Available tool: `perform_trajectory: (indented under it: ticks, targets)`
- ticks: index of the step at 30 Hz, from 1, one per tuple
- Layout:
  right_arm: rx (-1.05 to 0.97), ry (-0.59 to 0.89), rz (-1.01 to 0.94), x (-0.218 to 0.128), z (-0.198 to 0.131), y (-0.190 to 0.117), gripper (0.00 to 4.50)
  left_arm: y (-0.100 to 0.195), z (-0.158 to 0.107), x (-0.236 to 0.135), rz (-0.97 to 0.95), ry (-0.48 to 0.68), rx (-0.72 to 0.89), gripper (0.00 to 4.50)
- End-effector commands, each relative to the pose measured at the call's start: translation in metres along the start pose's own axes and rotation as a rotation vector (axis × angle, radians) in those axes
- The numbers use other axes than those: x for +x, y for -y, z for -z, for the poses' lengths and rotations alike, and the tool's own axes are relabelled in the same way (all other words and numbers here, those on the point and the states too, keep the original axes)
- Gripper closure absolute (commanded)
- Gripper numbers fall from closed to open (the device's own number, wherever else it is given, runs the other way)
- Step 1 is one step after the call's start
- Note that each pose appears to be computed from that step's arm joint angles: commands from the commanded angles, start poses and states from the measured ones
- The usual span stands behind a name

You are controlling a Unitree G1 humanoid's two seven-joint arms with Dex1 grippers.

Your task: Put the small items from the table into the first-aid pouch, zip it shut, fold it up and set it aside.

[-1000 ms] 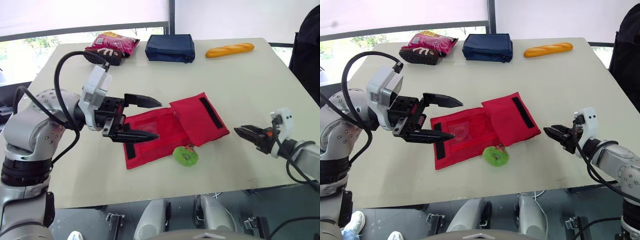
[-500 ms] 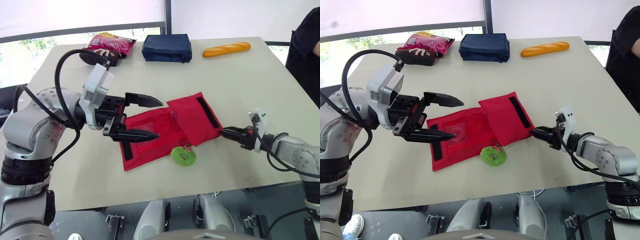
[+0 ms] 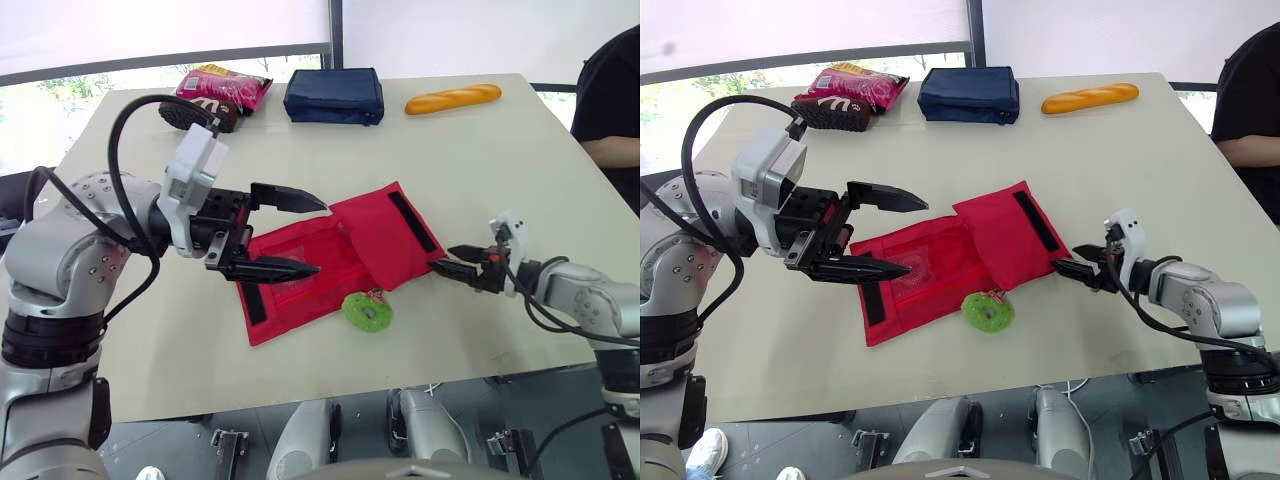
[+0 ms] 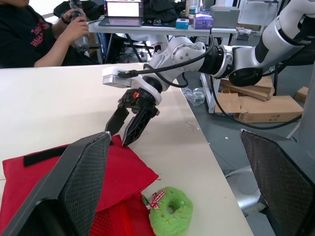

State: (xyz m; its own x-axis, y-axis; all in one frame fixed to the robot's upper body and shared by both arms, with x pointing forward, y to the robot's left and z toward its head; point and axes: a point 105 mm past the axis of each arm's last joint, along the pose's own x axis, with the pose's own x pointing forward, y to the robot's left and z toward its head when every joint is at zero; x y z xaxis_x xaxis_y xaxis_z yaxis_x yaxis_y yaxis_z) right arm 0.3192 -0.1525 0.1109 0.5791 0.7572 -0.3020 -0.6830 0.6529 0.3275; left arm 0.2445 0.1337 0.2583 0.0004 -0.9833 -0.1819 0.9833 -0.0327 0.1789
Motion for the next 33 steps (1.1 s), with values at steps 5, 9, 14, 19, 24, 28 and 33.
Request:
perform_trajectory:
  ticks: [5,9,14,19,24,28,33]
  targets:
    - [0.009,0.079,-0.017,-0.008,-0.015,-0.005,3.55,0.002,-0.01,-0.002,0.006,-0.004,0.048,0.0]
    - [0.023,0.113,0.023,-0.019,-0.012,-0.01,4.43,0.001,-0.009,-0.003,0.012,-0.01,0.047,0.0]
    - [0.033,0.164,0.153,-0.058,-0.003,-0.023,4.43,0.001,-0.009,-0.004,0.034,-0.018,0.047,0.0]
    - [0.142,0.229,0.258,-0.071,0.014,-0.056,4.43,0.002,-0.008,-0.006,0.046,-0.023,0.044,0.0]
    - [0.283,0.315,0.397,-0.067,0.024,-0.076,4.43,0.002,-0.008,-0.007,0.046,-0.023,0.047,0.0]
    - [0.309,0.297,0.498,-0.072,0.034,-0.075,4.43,0.002,-0.007,-0.006,0.047,-0.02,0.045,0.0]
    - [0.209,0.22,0.47,-0.08,0.035,-0.073,3.43,0.003,-0.006,-0.006,0.048,-0.02,0.044,0.0]
